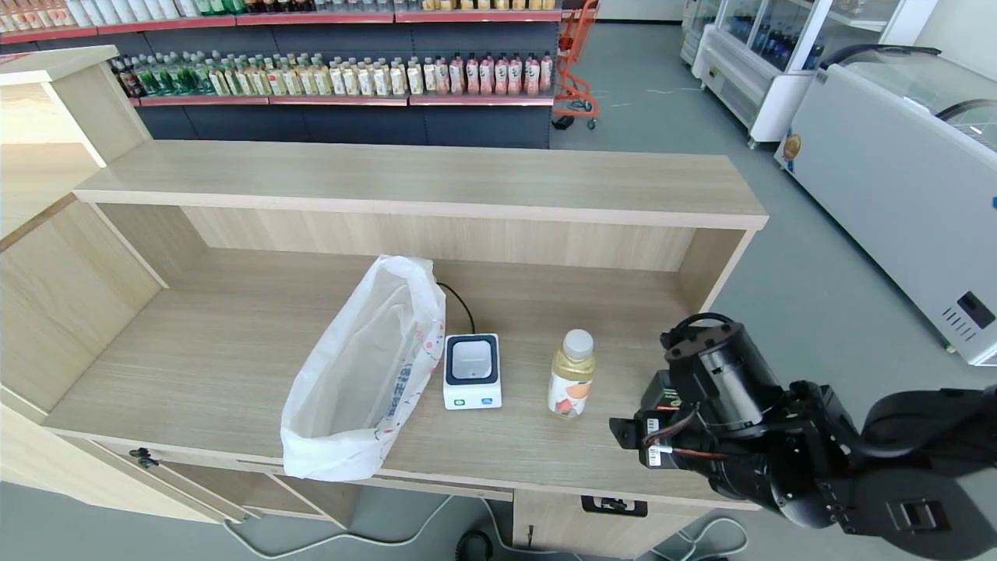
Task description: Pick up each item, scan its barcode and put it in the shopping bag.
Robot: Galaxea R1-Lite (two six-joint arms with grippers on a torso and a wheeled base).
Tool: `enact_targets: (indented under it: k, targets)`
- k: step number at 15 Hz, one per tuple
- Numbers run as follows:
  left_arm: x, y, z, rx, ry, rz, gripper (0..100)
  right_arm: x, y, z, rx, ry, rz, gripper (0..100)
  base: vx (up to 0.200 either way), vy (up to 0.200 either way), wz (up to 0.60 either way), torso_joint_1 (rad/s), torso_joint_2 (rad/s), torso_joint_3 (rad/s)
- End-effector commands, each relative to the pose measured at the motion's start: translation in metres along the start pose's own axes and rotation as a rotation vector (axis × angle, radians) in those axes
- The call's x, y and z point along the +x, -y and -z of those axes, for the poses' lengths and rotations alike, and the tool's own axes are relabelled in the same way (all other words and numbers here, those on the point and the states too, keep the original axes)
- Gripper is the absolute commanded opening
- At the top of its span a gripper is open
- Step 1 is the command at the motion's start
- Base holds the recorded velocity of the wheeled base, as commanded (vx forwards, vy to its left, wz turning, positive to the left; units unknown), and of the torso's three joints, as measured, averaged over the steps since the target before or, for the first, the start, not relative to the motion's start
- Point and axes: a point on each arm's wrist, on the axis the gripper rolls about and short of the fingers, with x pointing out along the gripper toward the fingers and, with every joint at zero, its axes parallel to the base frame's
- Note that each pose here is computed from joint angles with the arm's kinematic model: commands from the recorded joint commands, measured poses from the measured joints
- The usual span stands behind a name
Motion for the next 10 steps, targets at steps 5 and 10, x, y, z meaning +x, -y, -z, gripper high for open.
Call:
enact_targets:
  k: [5, 10]
  targets:
    - [0.000, 0.000, 0.000, 0.000, -0.002, 0.000, 0, 0.001, 0.004, 0.030, -0.004, 0.194, -0.101, 100, 0.000, 0.000, 0.00, 0.000, 0.00, 0.000]
    - [0.000, 0.000, 0.000, 0.000, 0.000, 0.000, 0, 0.016, 0.019, 0.040, 0.010, 0.252, -0.113, 100, 0.000, 0.000, 0.00, 0.000, 0.00, 0.000]
